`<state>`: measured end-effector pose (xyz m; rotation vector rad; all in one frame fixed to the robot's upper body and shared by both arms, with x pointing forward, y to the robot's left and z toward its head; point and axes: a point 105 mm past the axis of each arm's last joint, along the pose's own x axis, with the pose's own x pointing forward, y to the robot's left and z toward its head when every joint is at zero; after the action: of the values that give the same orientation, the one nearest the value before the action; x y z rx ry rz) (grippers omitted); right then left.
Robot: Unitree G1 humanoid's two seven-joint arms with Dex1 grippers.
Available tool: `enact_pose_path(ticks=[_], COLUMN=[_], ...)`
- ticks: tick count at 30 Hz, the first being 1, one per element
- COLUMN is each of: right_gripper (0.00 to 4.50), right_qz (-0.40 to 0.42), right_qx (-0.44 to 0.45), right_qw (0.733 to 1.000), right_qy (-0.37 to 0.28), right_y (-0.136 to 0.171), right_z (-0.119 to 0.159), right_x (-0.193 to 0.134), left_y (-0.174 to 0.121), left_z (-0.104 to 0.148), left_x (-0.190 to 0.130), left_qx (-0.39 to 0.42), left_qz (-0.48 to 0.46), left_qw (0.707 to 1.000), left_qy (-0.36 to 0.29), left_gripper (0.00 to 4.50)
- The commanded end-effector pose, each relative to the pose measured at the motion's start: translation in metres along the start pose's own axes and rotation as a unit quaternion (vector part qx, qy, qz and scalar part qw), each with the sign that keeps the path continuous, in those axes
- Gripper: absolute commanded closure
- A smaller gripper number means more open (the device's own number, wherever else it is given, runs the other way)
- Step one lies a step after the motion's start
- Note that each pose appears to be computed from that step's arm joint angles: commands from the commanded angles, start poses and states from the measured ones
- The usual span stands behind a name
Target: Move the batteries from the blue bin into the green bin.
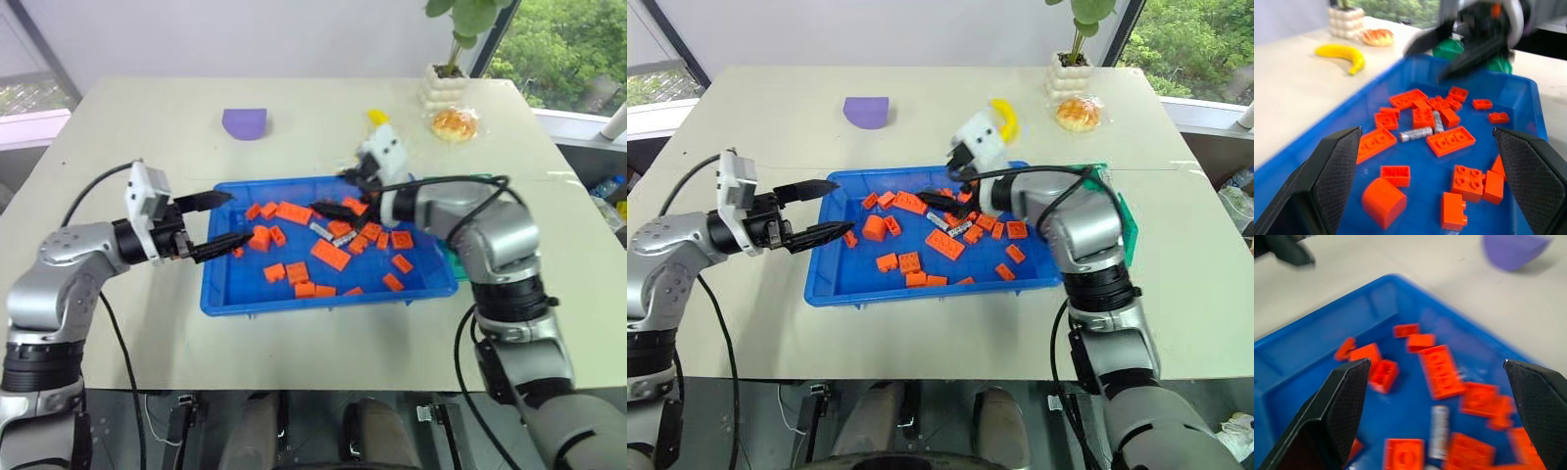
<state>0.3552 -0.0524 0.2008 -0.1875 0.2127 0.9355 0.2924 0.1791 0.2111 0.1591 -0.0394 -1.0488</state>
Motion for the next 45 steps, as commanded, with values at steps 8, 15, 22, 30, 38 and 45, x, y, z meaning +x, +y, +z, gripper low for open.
enact_pose_path(ticks=[8, 15, 22, 30, 38, 45], right_gripper=[0.02, 0.02, 0.02, 0.02, 2.72, 4.42], right_qz=[0.043, 0.055, 0.034, 0.045, 0.066, 0.059], right_qx=[0.003, -0.003, -0.024, -0.056, -0.110, -0.114], right_qw=[0.999, 0.997, 0.997, 0.991, 0.983, 0.983], right_qy=[0.026, 0.046, 0.067, 0.109, 0.135, 0.134], right_y=[0.013, 0.012, -0.007, -0.009, -0.003, -0.005], right_z=[-0.019, -0.033, -0.043, -0.057, -0.064, -0.064], right_x=[0.020, 0.035, 0.046, 0.049, 0.046, 0.048], left_y=[-0.023, -0.025, -0.026, -0.028, -0.028, -0.028], left_z=[0.009, 0.010, 0.009, 0.008, 0.008, 0.007], left_x=[-0.013, -0.010, -0.007, -0.007, -0.008, -0.007], left_qx=[-0.001, -0.003, -0.004, -0.003, -0.003, -0.002], left_qz=[-0.009, -0.002, 0.004, 0.012, 0.020, 0.024], left_qw=[1.000, 1.000, 1.000, 1.000, 1.000, 1.000], left_qy=[0.012, 0.005, -0.002, -0.007, -0.013, -0.017], left_gripper=[0.00, 0.00, 0.00, 0.00, 0.00, 0.00])
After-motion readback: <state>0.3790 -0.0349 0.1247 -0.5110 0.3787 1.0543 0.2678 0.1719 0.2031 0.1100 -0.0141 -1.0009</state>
